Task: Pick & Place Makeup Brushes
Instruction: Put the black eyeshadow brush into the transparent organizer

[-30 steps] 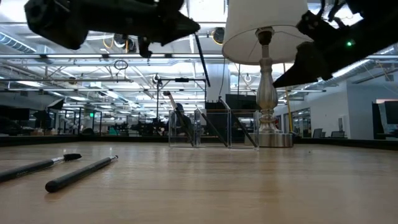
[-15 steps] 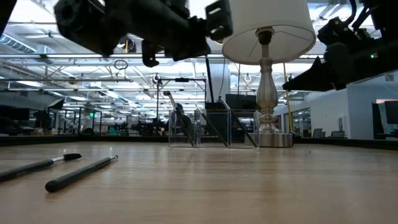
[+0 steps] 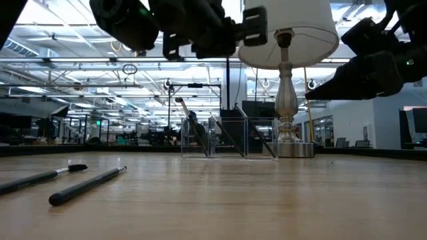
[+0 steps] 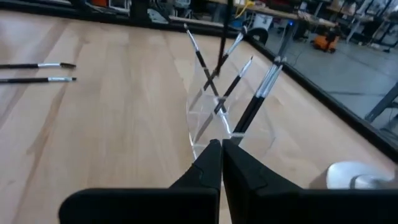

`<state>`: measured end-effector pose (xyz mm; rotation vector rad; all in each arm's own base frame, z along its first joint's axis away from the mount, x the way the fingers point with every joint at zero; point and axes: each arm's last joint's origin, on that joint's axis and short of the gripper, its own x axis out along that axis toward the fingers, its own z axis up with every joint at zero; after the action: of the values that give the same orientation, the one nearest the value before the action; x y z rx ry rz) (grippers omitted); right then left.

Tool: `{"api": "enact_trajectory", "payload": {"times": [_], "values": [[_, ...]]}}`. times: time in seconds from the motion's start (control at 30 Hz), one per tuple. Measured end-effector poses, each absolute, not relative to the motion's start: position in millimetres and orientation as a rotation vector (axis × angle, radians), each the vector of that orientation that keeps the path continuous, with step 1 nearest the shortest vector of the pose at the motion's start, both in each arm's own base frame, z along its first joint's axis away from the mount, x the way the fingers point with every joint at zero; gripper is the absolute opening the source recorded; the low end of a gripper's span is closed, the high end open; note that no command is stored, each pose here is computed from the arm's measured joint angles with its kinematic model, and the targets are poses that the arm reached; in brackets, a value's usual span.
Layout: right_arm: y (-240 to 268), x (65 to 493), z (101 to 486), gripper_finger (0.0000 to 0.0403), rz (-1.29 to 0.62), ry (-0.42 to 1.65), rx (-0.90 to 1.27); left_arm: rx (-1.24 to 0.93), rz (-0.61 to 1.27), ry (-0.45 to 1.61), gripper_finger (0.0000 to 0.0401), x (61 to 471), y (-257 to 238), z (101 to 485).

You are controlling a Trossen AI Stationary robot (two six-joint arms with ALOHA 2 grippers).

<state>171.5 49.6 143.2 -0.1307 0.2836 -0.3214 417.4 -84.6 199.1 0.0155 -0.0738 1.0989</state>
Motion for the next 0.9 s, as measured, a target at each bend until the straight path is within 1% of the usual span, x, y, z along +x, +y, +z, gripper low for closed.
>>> {"api": "enact_trajectory", "payload": {"times": [0.2,0.37,0.9], "values": [[47,174,148,0.0000,-0.334,0.246,-0.143,-0.058,1.115,-0.077,0.0010,414,-75,177],[43,175,149,0.0000,-0.356,0.237,-0.136,-0.107,1.083,-0.076,0.0010,412,-73,165],[43,175,147,0.0000,-0.357,0.245,-0.106,-0.272,1.126,-0.096,0.0010,401,-58,132]]}}
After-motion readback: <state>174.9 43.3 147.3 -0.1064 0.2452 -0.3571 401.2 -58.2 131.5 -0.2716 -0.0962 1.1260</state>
